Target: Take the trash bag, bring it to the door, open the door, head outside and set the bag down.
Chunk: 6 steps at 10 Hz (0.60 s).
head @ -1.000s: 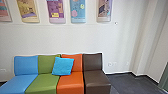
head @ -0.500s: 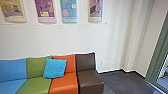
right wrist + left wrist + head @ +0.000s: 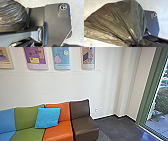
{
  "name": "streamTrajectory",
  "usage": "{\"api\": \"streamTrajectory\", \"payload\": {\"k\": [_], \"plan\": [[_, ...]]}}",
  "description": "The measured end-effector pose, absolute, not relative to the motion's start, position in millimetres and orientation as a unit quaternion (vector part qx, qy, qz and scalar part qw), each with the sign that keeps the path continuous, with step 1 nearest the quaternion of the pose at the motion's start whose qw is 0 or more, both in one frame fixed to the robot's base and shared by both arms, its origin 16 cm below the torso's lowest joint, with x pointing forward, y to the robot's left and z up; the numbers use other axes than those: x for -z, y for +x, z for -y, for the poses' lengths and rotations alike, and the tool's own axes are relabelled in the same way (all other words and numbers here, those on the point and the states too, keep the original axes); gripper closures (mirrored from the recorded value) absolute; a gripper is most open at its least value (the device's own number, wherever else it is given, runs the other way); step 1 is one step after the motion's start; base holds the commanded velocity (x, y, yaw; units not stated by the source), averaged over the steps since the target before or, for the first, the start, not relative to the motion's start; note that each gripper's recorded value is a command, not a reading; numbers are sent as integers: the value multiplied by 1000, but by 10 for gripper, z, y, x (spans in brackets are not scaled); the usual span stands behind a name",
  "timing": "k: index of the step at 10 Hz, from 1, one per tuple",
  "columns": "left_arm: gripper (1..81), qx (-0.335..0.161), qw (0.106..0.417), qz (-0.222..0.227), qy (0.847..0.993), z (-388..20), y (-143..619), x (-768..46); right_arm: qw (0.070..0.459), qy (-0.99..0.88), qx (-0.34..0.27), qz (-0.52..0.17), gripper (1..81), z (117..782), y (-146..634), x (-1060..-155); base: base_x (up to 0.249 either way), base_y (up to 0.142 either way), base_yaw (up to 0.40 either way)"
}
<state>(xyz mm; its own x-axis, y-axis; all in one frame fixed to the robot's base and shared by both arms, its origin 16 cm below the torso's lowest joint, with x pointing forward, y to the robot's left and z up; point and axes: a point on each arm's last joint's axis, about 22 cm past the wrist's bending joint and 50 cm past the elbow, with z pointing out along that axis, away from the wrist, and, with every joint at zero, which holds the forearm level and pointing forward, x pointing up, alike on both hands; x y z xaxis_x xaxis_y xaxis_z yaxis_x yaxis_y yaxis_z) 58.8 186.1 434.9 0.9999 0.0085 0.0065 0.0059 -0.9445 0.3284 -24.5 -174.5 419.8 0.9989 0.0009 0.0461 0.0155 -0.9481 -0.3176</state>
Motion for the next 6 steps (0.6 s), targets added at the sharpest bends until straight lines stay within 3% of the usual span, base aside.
{"api": "streamTrajectory", "payload": {"k": [6], "plan": [[811,-6,166,-4,986,-1866,609,-4352,165,-986,20,4,10,1665,-306,-4203,0,0,-166]]}}
